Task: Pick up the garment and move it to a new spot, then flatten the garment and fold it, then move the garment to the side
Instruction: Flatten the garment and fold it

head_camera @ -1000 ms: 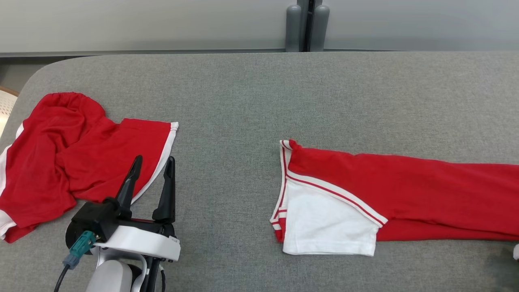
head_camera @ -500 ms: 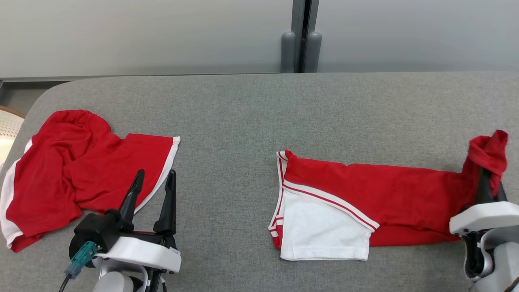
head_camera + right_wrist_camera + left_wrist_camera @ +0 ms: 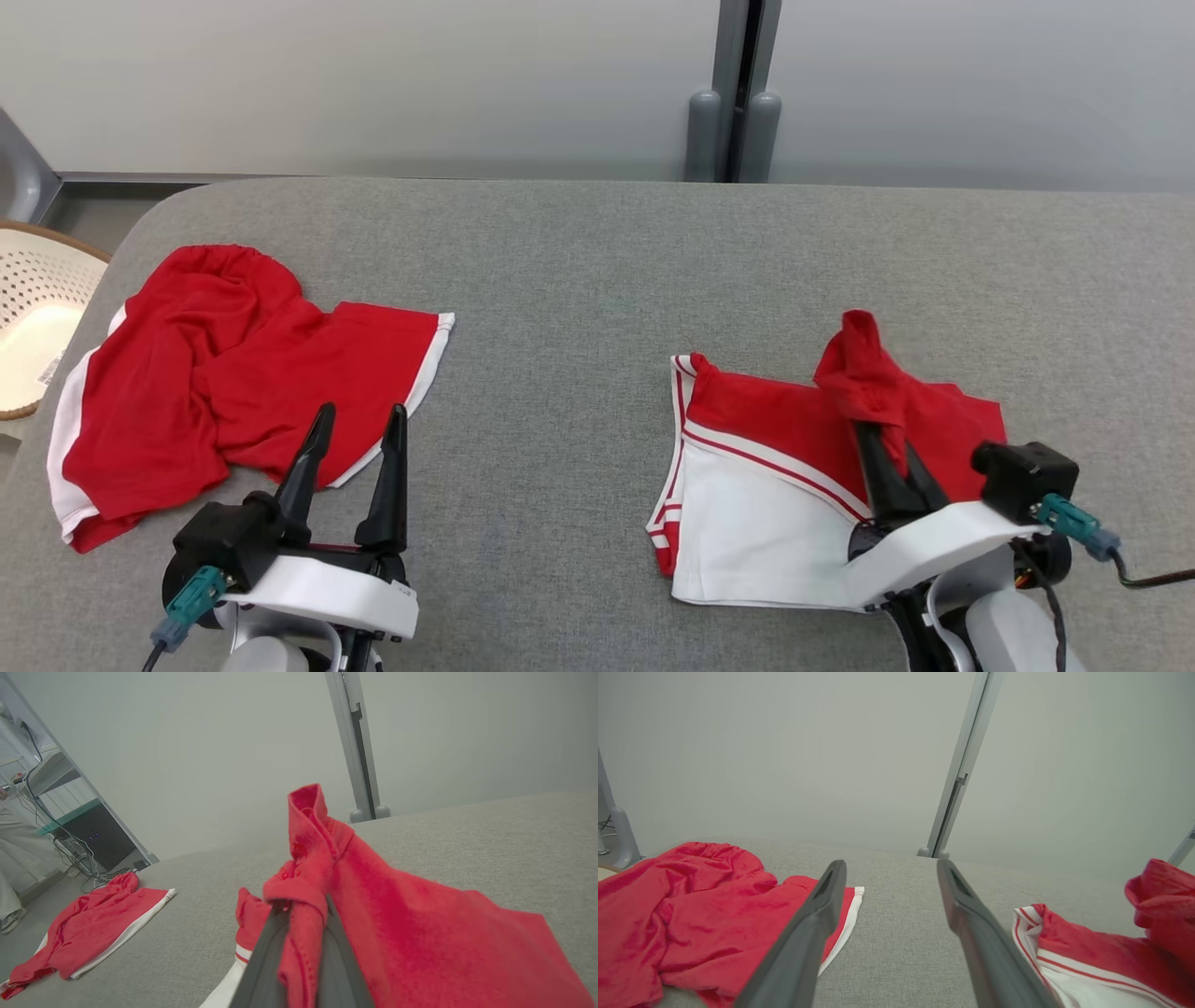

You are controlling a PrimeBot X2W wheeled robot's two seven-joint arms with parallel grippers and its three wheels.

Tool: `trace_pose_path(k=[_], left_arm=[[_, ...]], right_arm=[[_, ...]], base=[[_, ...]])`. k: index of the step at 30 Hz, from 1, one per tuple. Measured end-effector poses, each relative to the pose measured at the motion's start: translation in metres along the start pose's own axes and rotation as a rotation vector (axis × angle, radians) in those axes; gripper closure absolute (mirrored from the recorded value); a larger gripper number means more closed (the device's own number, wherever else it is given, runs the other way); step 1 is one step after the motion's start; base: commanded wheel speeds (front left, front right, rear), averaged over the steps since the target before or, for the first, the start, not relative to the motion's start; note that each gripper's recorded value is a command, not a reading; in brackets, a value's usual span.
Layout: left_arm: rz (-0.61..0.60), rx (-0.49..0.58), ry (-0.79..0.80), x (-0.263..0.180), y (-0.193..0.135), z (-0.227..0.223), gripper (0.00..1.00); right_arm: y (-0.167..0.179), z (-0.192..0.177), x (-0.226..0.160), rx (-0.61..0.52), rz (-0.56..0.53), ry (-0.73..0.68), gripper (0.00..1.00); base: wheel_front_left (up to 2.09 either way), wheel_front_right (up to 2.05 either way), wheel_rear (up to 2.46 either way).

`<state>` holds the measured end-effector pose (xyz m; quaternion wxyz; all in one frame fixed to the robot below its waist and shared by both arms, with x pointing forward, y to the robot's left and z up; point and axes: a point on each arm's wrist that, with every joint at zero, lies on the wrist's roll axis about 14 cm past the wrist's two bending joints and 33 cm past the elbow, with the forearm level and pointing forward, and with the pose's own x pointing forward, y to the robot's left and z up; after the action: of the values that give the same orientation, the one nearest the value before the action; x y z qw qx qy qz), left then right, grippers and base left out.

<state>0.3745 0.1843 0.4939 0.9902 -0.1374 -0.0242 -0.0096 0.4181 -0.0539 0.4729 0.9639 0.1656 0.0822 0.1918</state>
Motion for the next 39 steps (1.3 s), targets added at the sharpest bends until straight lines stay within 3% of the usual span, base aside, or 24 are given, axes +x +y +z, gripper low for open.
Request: trace_pose_path(k=[8,18,19,20,21,33,39], left_arm=[[0.049,-0.016,0.014,-0.007,0.015,-0.004,0.00],[0.082,-0.011,0.027,-0.008,0.025,-0.007,0.00],[0.084,-0.013,0.029,-0.008,0.026,-0.008,0.00],[0.087,-0.013,0.033,-0.009,0.027,-0.009,0.00],[0.089,-0.013,0.035,-0.009,0.027,-0.010,0.00],[0.091,-0.019,0.043,-0.009,0.028,-0.012,0.00],[0.079,-0.022,0.035,-0.007,0.024,-0.010,0.00]], right_arm=[[0.037,-0.037,0.004,0.039,0.109,0.092,1.00],[0.051,-0.075,0.013,0.058,0.158,0.187,1.00],[0.053,-0.078,0.014,0.066,0.164,0.192,0.94],[0.056,-0.081,0.015,0.068,0.173,0.202,0.36],[0.060,-0.083,0.015,0.073,0.184,0.211,0.00],[0.094,-0.114,0.005,0.084,0.291,0.345,0.00],[0.095,-0.106,0.007,0.079,0.293,0.322,0.00]], base=[[0.00,0.00,0.00],[0.00,0.00,0.00],[0.00,0.00,0.00],[0.00,0.00,0.00],[0.00,0.00,0.00],[0.00,0.00,0.00],[0.00,0.00,0.00]])
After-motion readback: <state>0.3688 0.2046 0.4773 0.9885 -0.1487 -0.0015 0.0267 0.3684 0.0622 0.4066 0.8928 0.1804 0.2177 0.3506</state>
